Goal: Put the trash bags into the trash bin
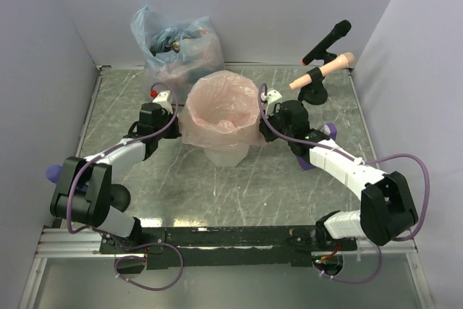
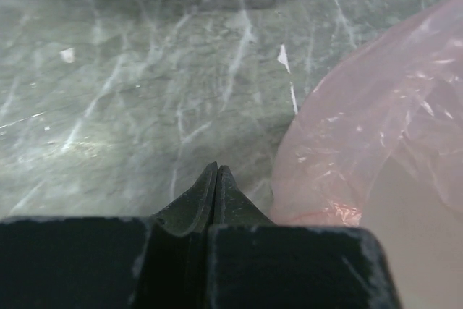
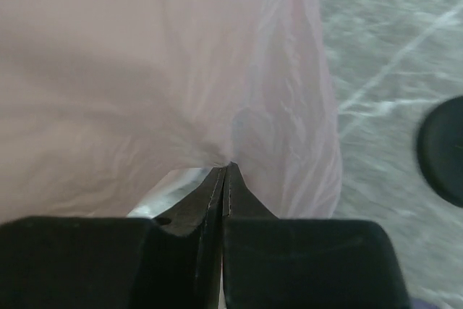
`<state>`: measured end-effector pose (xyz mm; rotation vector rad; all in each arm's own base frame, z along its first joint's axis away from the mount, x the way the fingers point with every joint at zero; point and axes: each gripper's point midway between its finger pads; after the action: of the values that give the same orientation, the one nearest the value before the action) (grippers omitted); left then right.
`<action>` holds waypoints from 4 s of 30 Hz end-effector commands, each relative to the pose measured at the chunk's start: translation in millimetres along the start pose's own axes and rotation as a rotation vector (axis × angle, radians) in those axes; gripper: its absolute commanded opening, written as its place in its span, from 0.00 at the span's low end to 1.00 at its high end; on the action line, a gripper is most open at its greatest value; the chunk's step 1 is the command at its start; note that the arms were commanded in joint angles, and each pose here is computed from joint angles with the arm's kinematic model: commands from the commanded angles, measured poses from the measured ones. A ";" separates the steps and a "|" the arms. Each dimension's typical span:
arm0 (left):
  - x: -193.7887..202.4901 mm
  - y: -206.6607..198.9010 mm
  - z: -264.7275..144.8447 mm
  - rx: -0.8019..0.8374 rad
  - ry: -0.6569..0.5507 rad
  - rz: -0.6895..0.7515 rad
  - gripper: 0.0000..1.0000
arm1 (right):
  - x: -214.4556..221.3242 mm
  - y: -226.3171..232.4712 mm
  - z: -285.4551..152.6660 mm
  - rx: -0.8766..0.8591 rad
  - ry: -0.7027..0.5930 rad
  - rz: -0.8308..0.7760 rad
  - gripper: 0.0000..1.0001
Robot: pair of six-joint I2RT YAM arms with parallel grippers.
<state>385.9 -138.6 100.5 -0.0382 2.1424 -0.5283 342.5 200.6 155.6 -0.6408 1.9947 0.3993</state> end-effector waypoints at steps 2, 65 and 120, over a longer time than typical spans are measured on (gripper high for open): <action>-15.3 -28.1 5.1 0.147 -0.050 0.042 0.01 | -9.9 37.7 4.1 -0.193 -0.059 0.079 0.03; -80.5 -2.6 -123.7 0.150 -0.276 -0.002 0.61 | -29.0 85.9 55.3 -0.439 0.476 -0.574 0.00; -307.7 -15.6 -172.0 -0.032 -0.514 0.110 0.87 | -209.2 -95.8 -156.3 0.574 -0.261 -0.181 0.99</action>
<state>423.9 -36.8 399.0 -0.0427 1.6732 -0.4369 374.5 143.8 393.5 -0.4864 1.8238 0.0471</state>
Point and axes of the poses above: each gripper's point midway between its finger pads, its own z axis out along the fingers, its own y axis along the line the jaws close on, x = y × z, and after that the axes turned 2 degrees about -z, right-handed
